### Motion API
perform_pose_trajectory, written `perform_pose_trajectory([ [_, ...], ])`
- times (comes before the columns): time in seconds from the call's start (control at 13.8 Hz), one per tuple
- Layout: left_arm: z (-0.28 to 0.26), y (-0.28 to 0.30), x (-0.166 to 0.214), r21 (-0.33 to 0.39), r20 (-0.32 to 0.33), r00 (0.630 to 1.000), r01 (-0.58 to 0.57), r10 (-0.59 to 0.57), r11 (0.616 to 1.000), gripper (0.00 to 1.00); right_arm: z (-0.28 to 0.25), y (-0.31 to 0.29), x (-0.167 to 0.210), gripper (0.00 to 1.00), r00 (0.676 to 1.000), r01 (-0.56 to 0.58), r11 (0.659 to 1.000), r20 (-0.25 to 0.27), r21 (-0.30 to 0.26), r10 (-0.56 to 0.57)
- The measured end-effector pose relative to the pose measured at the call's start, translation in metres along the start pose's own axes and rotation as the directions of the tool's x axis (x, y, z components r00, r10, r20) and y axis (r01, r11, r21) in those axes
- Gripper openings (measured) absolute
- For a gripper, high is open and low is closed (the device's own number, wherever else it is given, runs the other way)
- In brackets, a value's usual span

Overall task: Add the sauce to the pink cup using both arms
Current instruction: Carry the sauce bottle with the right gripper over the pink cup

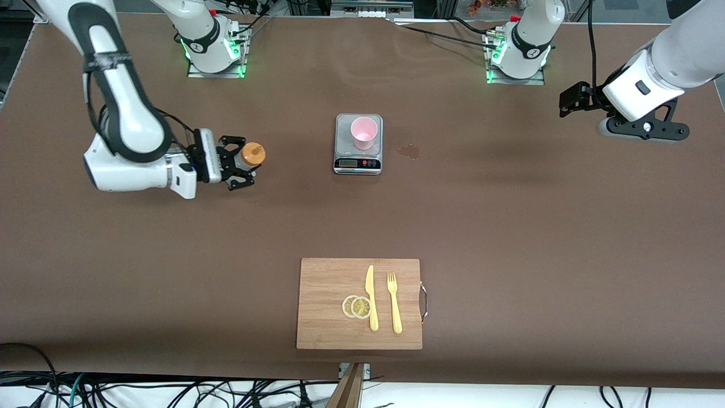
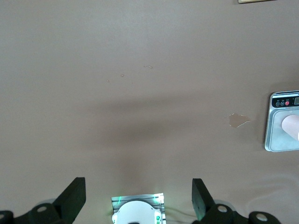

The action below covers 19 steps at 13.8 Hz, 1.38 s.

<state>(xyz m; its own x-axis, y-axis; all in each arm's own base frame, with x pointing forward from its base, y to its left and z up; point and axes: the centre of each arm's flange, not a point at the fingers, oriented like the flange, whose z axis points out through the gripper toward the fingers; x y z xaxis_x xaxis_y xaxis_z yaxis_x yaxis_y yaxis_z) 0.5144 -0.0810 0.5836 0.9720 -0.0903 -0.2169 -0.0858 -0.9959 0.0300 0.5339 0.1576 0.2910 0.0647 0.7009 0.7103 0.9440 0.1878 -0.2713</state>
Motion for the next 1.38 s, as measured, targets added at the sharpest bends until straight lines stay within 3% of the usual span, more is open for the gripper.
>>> perform_pose_trajectory([
  [0.29, 0.000, 0.000, 0.000, 0.000, 0.001, 1.000, 0.000, 0.000, 1.000, 1.00, 0.036, -0.010, 0.055, 0.25, 0.970, -0.104, 0.994, 0.219, -0.034, 0.109],
  [0.65, 0.001, 0.000, -0.001, 0.001, 0.012, 1.000, 0.000, 0.000, 1.000, 1.00, 0.083, -0.022, 0.094, 0.25, 0.890, -0.168, 0.981, 0.413, -0.092, 0.191],
  [1.38, 0.002, 0.001, -0.003, 0.002, 0.030, 1.000, -0.003, 0.002, 1.000, 1.00, 0.169, -0.059, 0.142, 0.25, 0.742, -0.206, 0.964, 0.615, -0.168, 0.266],
])
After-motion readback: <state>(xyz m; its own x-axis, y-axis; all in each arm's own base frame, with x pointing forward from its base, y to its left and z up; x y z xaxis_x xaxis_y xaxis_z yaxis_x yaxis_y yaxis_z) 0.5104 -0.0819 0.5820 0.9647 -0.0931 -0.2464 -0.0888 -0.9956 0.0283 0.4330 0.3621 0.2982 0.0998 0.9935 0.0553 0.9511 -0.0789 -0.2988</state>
